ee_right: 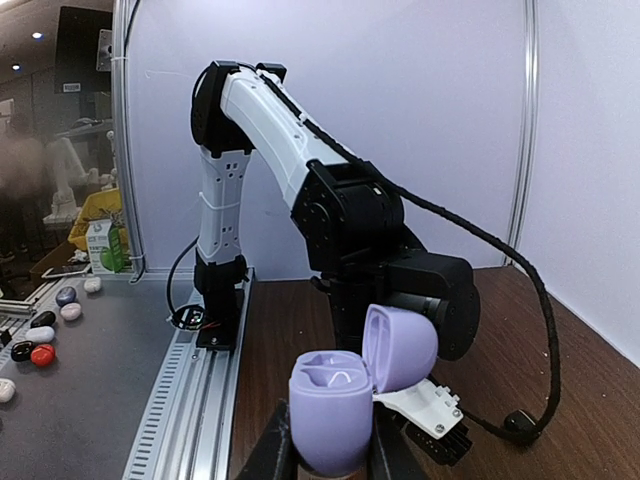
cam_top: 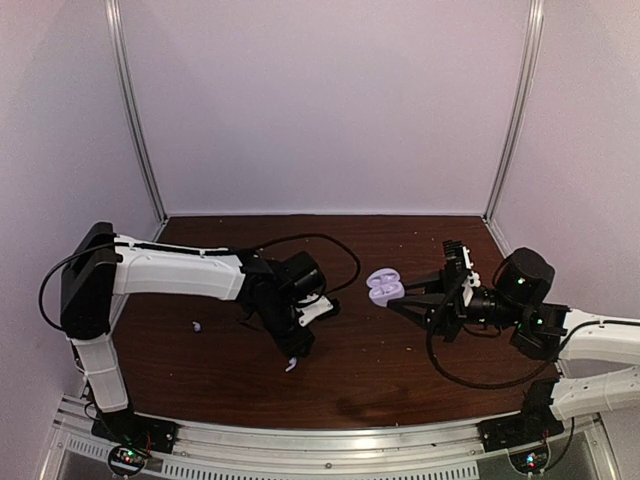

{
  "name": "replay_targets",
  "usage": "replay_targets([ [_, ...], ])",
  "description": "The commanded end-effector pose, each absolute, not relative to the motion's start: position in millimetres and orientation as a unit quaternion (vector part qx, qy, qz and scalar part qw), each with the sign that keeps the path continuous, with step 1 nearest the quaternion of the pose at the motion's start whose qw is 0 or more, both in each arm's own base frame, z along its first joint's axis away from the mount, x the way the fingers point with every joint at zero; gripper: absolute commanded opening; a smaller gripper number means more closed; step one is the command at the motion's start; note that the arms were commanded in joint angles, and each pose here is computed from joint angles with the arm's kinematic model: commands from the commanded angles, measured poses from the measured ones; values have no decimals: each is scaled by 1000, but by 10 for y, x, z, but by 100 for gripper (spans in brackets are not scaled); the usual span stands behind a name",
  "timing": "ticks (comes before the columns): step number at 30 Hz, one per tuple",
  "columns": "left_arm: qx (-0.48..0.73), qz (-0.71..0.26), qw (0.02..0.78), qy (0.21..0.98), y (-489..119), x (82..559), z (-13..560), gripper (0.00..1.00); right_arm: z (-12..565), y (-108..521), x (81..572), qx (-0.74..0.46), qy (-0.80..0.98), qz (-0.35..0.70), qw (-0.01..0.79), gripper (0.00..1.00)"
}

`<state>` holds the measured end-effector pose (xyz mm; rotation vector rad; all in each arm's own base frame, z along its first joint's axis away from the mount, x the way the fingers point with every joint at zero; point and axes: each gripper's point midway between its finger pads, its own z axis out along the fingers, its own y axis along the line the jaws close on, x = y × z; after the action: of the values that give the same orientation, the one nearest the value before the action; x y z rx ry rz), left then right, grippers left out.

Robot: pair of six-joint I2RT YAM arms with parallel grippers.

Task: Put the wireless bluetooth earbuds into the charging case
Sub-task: Move the right earbud to the center of the board, then pick up the right earbud from the center of the board.

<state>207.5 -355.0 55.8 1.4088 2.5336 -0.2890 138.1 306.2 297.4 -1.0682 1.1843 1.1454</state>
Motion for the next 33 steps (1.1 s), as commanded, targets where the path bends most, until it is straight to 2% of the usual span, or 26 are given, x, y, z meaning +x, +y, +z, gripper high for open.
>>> replay_targets([
  [1, 418, -132, 72, 896, -3500, 2018, 600, 37, 3085, 3019, 1378, -451, 489, 475, 577, 0],
  [14, 379, -88, 2, 921, -3320, 2004, 199, 32, 3066, 2999, 1396, -445, 495, 472, 579, 0],
  [27, 390, -62, 2, 919, -3313, 2055, 79, 27, 3024, 3024, 1418, -446, 500, 469, 575, 0],
  [33, 417, -48, -8, 907, -3338, 1895, 41, 25, 3008, 3024, 1430, -445, 504, 468, 574, 0],
])
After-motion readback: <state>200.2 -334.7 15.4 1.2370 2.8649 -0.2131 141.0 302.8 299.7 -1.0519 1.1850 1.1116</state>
